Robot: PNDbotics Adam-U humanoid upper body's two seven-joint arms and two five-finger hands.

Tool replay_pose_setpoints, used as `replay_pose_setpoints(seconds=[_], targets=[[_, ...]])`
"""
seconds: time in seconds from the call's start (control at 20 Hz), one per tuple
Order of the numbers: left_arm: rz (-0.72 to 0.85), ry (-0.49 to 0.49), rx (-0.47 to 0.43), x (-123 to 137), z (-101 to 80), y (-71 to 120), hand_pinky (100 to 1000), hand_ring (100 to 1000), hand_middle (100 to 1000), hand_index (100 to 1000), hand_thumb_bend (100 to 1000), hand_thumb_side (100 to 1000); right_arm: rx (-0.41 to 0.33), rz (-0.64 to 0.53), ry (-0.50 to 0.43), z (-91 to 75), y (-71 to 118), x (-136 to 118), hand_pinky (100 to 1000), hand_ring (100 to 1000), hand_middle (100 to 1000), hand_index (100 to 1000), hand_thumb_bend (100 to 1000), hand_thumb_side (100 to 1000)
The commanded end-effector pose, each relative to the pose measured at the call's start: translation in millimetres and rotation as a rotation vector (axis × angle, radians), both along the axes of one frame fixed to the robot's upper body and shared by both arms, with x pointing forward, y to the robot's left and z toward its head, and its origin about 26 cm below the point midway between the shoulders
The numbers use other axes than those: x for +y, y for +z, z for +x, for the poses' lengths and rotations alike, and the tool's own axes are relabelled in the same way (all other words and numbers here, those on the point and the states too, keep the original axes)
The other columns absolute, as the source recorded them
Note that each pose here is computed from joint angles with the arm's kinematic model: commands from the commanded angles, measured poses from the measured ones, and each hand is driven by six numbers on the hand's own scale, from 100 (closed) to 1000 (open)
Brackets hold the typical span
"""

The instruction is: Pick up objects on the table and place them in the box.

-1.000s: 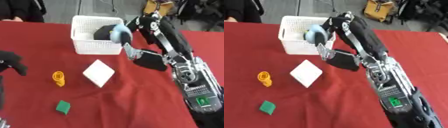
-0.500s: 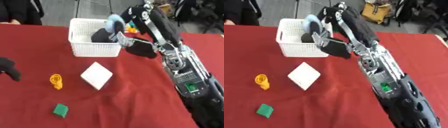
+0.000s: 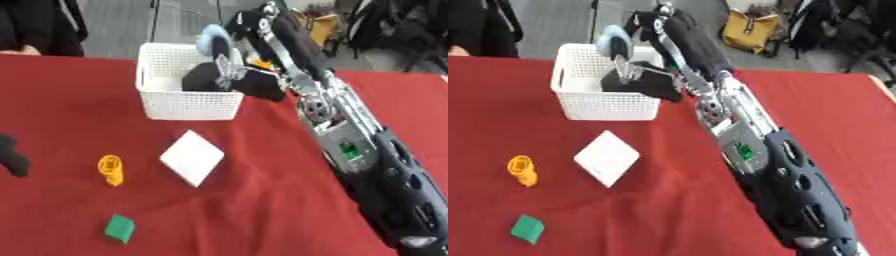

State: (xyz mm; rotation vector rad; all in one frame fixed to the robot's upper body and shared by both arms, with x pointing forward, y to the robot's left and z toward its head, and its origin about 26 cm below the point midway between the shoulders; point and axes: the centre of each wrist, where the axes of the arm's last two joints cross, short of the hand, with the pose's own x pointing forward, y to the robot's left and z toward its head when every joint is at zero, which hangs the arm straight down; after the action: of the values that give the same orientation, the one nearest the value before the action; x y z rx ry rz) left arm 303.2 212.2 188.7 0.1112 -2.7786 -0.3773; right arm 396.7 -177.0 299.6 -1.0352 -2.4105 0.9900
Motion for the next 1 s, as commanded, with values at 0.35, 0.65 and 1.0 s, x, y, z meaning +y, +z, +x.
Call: replay_pose_setpoints(seconds=[0.35, 0.65, 1.0], targets=[[0.008, -0.053, -0.047, -8, -1.5, 12.5, 331, 446, 547, 714, 100, 875, -0.036, -0.055, -0.069, 27.1, 5.2, -14, 199, 578, 100, 454, 100, 490], [0.013, -0.075, -0.056, -11, -1.1, 15.2, 331, 446, 547, 714, 100, 875, -0.059, -0.110, -0.128, 45.0, 3.8, -19, 211, 577, 100, 451, 100, 495], [0.023, -0.091, -0.060, -14, -0.9, 16.9, 331, 446, 548, 715, 100, 878, -0.111, -0.171, -0.146, 57.6, 3.9, -23, 231, 572, 100, 434, 100, 496]])
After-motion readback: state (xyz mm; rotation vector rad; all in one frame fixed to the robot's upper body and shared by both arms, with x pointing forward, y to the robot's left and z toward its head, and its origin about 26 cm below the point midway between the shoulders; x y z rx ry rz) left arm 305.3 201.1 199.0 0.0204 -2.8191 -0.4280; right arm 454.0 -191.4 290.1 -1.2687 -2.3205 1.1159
